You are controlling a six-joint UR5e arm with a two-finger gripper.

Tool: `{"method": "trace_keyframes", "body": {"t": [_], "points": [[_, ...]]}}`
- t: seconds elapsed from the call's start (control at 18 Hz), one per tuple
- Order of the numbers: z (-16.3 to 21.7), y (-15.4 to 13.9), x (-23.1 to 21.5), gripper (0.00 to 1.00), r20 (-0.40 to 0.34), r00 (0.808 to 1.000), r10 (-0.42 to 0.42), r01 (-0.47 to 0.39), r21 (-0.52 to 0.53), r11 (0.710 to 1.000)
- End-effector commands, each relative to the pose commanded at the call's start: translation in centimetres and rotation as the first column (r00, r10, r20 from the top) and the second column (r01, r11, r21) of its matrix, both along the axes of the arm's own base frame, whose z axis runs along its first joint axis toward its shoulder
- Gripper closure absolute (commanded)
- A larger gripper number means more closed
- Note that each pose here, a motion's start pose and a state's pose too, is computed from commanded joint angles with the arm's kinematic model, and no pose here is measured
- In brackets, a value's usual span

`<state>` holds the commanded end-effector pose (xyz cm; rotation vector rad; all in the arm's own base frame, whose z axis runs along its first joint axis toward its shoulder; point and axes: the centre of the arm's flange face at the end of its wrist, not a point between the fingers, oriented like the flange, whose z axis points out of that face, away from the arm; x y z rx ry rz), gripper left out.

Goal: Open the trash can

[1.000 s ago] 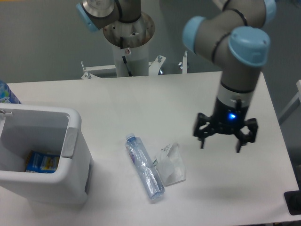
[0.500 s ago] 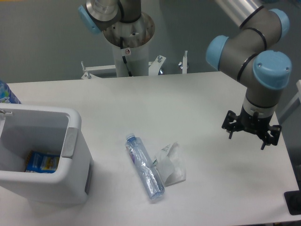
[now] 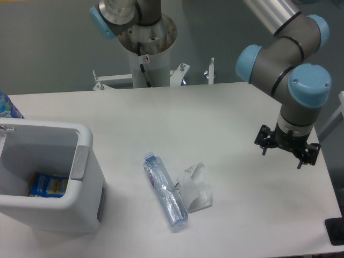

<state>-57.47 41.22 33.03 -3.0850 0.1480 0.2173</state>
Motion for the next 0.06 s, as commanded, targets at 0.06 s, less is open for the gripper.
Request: {"method": "trace_keyframes", "body": {"t": [0.06], "points": [[0.02,0.0,-0.01,0.0,-0.001,1.0,0.0,0.0,0.001,1.0]]}}
